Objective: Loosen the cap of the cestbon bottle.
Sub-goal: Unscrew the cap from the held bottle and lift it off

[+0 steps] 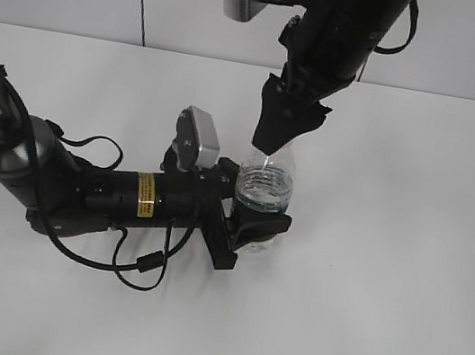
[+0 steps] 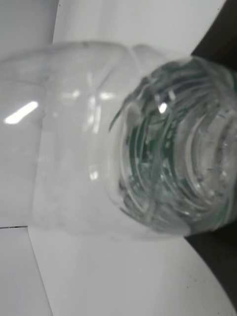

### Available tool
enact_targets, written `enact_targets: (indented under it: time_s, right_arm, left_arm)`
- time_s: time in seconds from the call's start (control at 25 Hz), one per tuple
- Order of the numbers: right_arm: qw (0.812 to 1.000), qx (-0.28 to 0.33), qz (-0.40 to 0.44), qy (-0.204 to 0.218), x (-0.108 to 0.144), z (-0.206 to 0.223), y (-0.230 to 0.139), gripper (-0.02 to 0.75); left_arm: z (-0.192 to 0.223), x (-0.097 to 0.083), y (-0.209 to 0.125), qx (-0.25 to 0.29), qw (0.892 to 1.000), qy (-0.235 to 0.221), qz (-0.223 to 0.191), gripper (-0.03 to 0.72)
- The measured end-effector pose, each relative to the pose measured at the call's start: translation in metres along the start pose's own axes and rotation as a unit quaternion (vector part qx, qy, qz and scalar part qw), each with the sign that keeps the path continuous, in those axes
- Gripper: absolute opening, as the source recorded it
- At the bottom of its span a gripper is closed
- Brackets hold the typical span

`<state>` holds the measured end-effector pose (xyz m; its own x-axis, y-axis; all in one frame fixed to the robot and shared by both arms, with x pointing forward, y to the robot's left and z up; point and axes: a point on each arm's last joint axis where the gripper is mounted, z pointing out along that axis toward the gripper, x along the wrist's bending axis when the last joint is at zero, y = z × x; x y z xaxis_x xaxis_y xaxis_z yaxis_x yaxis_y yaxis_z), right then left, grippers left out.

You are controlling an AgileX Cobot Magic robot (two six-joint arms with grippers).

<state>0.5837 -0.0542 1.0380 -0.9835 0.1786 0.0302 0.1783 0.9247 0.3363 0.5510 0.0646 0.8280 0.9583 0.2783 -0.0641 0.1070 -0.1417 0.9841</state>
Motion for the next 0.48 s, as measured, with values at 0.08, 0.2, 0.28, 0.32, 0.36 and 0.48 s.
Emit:
enact_targets:
  time_s: [0.08,0.2,0.28,0.32,0.36,0.48]
  right_arm:
    - [1.0,-0.003,0.025,-0.003,0.001,-0.004,0.0,0.582]
    - [0.996,-0.015,0.09,-0.013,0.005,-0.018,0.002,0.584]
    - [0.987,-0.024,0.157,-0.018,0.008,-0.027,0.003,0.585]
    - [0.983,-0.028,0.181,-0.02,0.009,-0.03,0.003,0.587]
    - [0.977,-0.031,0.209,-0.02,0.01,-0.032,0.003,0.587]
    - [0.96,-0.033,0.277,-0.019,0.01,-0.034,0.003,0.587]
  left_arm:
    - [0.0,0.0,0.0,0.0,1.0,0.0,0.0,0.403]
    - [0.0,0.0,0.0,0.0,1.0,0.0,-0.001,0.403]
    - [0.0,0.0,0.0,0.0,1.0,0.0,-0.002,0.403]
    - [0.0,0.0,0.0,0.0,1.0,0.0,-0.002,0.403]
    - [0.0,0.0,0.0,0.0,1.0,0.0,-0.002,0.403]
    - [0.0,0.0,0.0,0.0,1.0,0.0,-0.002,0.403]
